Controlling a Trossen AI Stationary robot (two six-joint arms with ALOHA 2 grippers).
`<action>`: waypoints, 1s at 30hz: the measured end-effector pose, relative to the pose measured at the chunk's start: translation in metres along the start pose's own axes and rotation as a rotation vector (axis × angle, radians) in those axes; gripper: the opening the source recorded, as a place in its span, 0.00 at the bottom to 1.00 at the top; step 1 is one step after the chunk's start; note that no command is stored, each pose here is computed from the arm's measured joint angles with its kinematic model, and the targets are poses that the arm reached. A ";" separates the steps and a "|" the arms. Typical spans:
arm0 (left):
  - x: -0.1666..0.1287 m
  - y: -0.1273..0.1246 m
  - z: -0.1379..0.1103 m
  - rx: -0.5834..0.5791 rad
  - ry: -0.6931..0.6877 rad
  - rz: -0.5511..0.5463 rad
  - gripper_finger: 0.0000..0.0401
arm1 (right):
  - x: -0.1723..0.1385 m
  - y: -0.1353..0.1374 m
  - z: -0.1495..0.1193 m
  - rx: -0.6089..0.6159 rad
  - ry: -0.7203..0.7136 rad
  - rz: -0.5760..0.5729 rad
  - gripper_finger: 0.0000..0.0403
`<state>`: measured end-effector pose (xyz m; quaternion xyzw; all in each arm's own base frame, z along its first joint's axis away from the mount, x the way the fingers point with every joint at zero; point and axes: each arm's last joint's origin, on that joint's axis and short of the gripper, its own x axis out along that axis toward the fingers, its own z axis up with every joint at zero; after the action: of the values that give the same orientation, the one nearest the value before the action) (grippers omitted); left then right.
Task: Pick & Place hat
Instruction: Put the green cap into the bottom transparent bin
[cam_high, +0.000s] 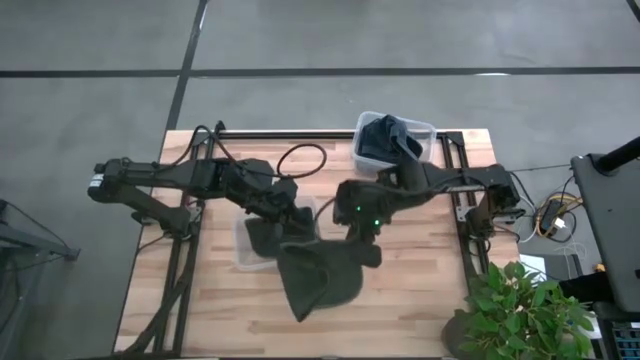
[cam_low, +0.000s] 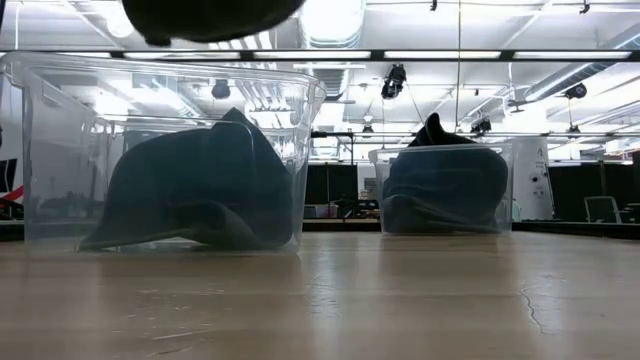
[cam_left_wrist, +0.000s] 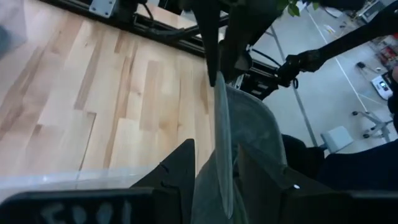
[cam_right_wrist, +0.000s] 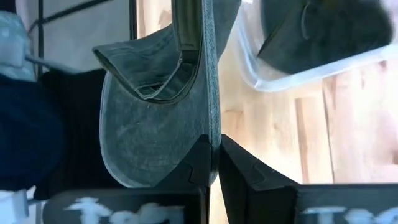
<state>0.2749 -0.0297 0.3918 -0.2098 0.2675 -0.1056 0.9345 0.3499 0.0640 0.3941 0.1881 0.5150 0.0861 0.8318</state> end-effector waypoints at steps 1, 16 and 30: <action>0.002 0.000 0.000 0.000 -0.001 -0.001 0.28 | -0.003 -0.002 0.002 0.007 -0.010 0.000 0.03; 0.030 0.009 -0.004 0.002 0.066 0.016 0.20 | -0.026 -0.007 0.010 0.006 -0.063 0.023 0.03; 0.035 0.012 -0.006 -0.035 0.082 0.031 0.08 | -0.008 -0.014 0.008 0.008 0.032 -0.010 0.03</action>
<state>0.3017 -0.0321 0.3664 -0.2177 0.3107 -0.0950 0.9203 0.3527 0.0469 0.3989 0.1874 0.5293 0.0832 0.8233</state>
